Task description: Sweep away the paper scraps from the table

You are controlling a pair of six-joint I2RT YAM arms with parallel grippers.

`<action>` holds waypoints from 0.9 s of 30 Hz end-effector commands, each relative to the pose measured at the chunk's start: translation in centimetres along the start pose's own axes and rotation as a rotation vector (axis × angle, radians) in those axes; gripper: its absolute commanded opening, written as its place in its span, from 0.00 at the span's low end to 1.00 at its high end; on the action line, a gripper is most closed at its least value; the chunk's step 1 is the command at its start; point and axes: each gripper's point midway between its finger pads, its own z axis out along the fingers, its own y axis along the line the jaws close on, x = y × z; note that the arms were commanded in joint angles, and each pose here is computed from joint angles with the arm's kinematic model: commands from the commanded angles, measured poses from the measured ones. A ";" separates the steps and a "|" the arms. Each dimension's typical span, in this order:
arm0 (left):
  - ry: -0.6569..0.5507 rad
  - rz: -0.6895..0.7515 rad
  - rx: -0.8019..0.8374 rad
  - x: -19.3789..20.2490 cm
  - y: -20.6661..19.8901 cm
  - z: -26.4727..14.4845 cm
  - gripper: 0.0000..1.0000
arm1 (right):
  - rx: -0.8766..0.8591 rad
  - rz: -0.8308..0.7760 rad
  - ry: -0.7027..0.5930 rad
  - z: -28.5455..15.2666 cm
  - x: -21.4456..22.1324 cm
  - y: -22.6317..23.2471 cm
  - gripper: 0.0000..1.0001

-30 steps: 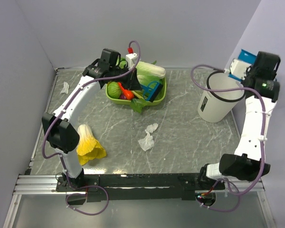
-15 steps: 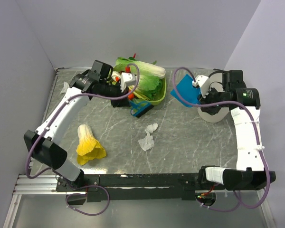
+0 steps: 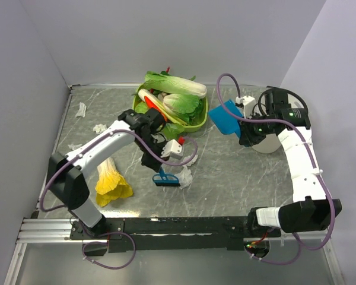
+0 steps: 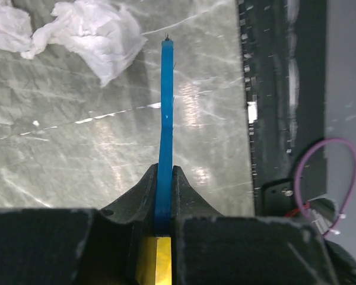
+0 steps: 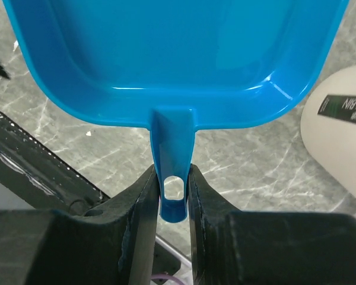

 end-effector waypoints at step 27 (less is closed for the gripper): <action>-0.141 -0.416 -0.531 -1.0 10.2 -4.6 0.01 | -0.016 -0.400 0.651 5.4 17.9 -1.3 0.00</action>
